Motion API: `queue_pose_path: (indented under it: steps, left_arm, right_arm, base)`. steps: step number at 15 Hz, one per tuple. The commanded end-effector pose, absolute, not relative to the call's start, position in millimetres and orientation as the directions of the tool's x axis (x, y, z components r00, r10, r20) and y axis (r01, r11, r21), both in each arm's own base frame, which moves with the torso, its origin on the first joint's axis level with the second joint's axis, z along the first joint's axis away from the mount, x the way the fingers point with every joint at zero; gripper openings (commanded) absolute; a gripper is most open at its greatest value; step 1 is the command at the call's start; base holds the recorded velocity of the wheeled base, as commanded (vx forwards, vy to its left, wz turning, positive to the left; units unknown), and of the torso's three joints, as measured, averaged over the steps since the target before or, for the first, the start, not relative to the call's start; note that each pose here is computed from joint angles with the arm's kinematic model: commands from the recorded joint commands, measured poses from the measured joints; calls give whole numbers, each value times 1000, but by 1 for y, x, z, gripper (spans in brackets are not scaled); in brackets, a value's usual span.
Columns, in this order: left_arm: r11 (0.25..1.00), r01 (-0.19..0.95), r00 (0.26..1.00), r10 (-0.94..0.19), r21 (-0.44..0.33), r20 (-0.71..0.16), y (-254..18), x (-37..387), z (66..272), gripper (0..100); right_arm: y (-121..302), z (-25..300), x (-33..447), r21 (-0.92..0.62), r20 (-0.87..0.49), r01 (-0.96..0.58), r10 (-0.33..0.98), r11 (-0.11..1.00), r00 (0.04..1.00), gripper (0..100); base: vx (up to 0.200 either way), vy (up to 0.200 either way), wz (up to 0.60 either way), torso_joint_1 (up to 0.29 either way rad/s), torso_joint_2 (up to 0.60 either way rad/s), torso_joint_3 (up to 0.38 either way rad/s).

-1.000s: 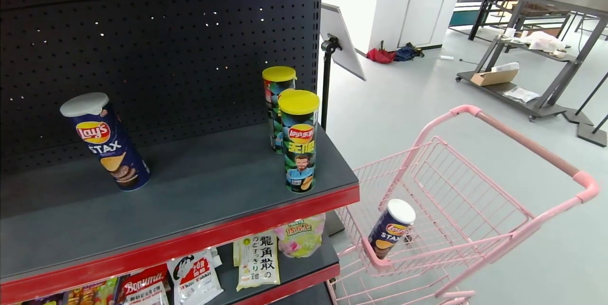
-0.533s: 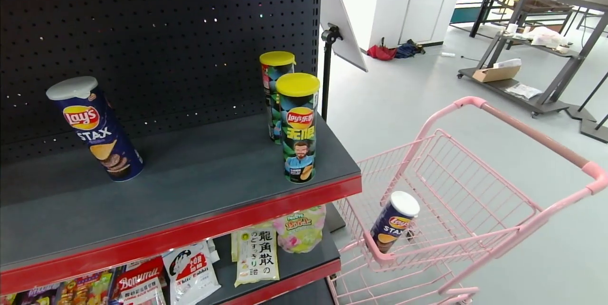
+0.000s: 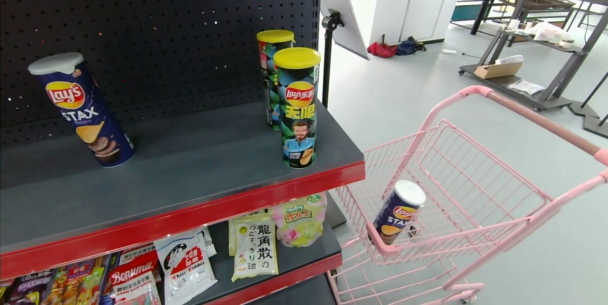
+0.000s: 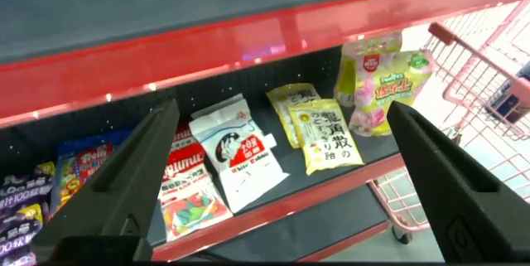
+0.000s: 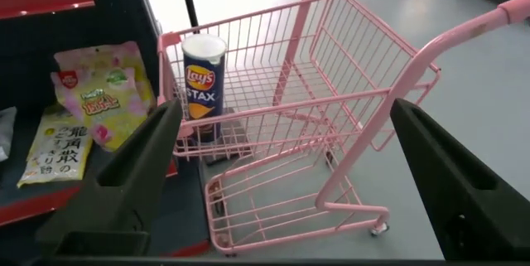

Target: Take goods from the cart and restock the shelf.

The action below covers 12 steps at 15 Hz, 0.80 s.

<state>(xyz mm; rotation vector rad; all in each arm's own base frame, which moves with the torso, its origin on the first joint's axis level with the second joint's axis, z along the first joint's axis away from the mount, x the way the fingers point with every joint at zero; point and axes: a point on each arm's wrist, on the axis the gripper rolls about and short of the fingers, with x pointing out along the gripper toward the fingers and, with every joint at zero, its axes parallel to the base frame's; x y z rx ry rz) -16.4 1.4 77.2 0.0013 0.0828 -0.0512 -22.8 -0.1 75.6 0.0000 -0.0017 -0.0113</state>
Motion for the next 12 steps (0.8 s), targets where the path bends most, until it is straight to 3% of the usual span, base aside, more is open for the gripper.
queue_pose_path:
  steps: [1,4,9,10,11,12]
  left_arm:
    - [999,50,995,-50,-2,-83,1,-16,77,100]
    - [999,50,995,-50,-2,-83,1,-16,77,100]
    - [999,50,995,-50,-2,-83,1,-16,77,100]
    - [999,51,995,-50,0,-83,1,-16,77,100]
    - [999,50,995,-50,-2,-83,1,-16,77,100]
    - [999,50,995,-50,-2,-83,1,-16,77,100]
  right_arm:
    - [0,76,-23,0,2,11,-11,1000,1000,100]
    - [0,76,-23,0,2,12,-12,1000,1000,100]
    - [0,78,-23,-6,-6,21,-21,1000,1000,100]
    - [0,108,-23,11,18,7,-8,1000,1000,100]
    - [0,203,6,188,5,14,-15,982,1000,100]
    - [0,257,38,295,-3,-8,9,956,1000,100]
  base:
    - [0,0,0,-149,388,237]
    - [0,0,0,-144,391,242]
    - [0,0,0,-24,72,45]
    - [0,0,0,0,0,0]
    - [0,0,0,0,0,0]
    - [0,0,0,0,0,0]
